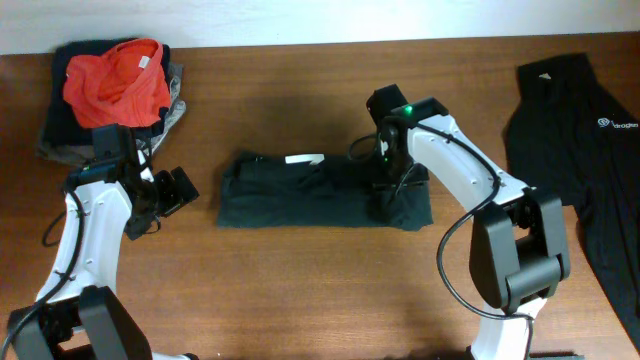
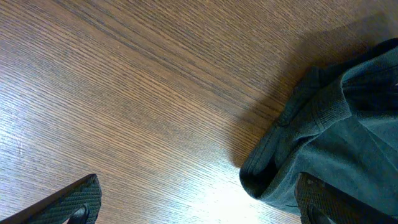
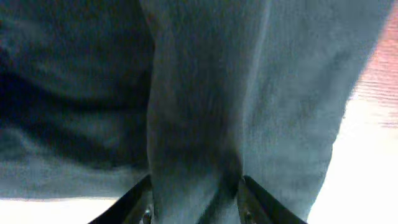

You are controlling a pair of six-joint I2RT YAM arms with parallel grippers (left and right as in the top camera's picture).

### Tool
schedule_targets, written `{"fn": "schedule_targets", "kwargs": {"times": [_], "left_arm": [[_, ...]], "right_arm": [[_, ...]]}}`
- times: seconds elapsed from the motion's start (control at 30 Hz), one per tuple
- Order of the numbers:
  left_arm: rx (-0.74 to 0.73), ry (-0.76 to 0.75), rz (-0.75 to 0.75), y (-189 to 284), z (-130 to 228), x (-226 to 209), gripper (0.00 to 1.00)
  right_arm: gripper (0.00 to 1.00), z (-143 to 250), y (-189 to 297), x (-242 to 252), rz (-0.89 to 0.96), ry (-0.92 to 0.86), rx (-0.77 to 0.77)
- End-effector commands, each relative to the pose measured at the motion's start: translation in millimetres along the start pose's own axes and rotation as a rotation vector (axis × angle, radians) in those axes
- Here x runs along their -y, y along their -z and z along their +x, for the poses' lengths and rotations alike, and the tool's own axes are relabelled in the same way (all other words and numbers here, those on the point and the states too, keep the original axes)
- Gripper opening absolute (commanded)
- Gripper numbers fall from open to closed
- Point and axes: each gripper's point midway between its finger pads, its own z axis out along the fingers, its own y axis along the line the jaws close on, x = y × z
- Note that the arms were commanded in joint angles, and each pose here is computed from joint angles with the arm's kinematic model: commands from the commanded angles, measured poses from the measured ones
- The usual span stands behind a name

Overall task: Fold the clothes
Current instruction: 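Release the folded right section and lift the right gripper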

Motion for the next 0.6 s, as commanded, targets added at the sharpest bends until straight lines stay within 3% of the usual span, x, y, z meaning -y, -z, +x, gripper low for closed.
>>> {"fn": "schedule_targets", "kwargs": {"times": [0.0, 0.2, 0.33, 0.47, 0.5, 0.57], "left_arm": [[-0.021, -0.003, -0.007, -6, 5, -1, 0.99], [-0.021, -0.003, -0.007, -6, 5, -1, 0.99], [-0.021, -0.003, -0.007, -6, 5, -1, 0.99], [-0.021, -0.003, -0.007, -6, 5, -1, 0.99], [-0.021, -0.003, -0.007, -6, 5, -1, 0.99], [-0.021, -0.003, -0.007, -6, 5, -1, 0.99]], "right_arm": [[0.49, -24, 38, 4, -0.032, -0.038, 0.084], [0.58, -49, 94, 30, -0.078, -0.123, 0.162], [0.57, -52, 97, 46, -0.135, -0.168, 0.157], [0.40, -44, 82, 57, -0.127, -0.174, 0.107], [0.29, -39, 74, 58, -0.123, -0.178, 0.082], [0.20, -32, 64, 58, -0.123, -0.181, 0.052]]}}
